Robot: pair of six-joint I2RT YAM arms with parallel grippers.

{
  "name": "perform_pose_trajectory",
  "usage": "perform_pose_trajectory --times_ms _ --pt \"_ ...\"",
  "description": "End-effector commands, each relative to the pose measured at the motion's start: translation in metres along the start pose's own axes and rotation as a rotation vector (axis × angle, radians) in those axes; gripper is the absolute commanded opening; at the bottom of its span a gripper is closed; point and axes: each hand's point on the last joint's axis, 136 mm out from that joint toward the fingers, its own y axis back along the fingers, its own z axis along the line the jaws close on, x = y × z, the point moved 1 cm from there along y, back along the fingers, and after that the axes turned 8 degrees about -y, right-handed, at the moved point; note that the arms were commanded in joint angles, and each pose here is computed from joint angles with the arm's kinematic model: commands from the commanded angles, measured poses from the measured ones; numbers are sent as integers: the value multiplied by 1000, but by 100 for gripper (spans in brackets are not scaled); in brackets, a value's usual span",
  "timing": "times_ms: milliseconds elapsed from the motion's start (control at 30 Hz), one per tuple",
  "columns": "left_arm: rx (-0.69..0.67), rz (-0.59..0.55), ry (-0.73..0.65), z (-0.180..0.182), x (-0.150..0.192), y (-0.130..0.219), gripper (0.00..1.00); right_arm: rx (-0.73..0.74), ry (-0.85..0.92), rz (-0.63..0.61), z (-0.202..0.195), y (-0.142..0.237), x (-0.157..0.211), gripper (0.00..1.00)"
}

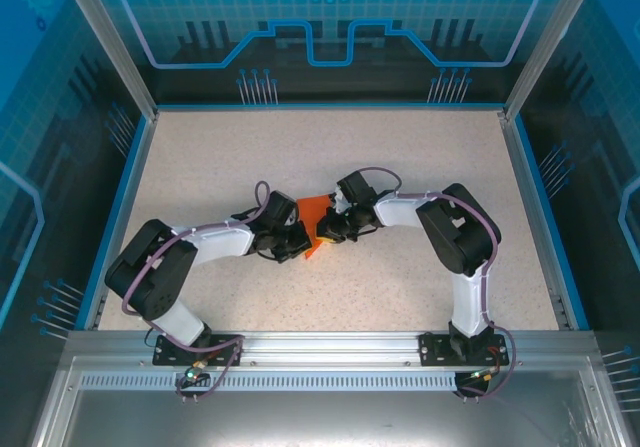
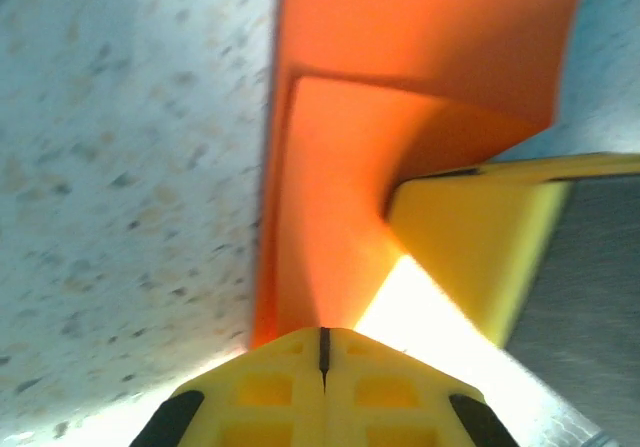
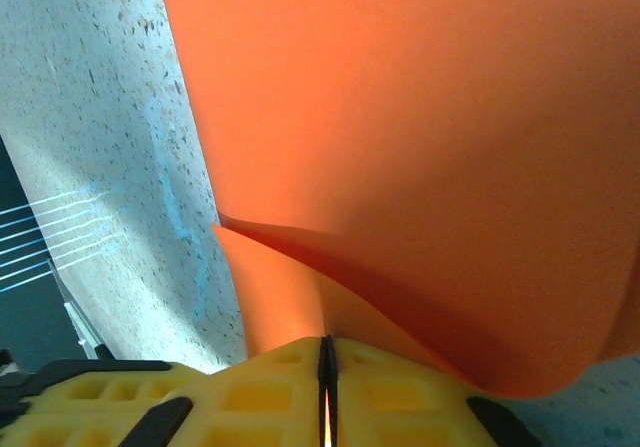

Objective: Fold a paper plane with a square sheet of paper (pick it up from the middle)
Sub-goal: Third fold the triangle at the center of the table.

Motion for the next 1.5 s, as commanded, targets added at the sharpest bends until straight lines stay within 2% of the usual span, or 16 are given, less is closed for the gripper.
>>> perform_pose_trajectory --times_ms 0,333,600,967,1467 --pt "-16 23 15 5 8 2 0 43 -56 40 -21 -9 8 11" --pt "91 11 -30 -27 -1 10 0 60 -57 48 -25 -10 9 11" --pt "97 35 -26 -28 -2 1 0 67 -62 55 -27 -12 10 11" --pt "63 61 -20 -25 -2 -9 0 85 -60 57 -29 -12 10 11" --pt "-65 83 5 7 8 -13 0 138 -72 63 -39 -12 11 12"
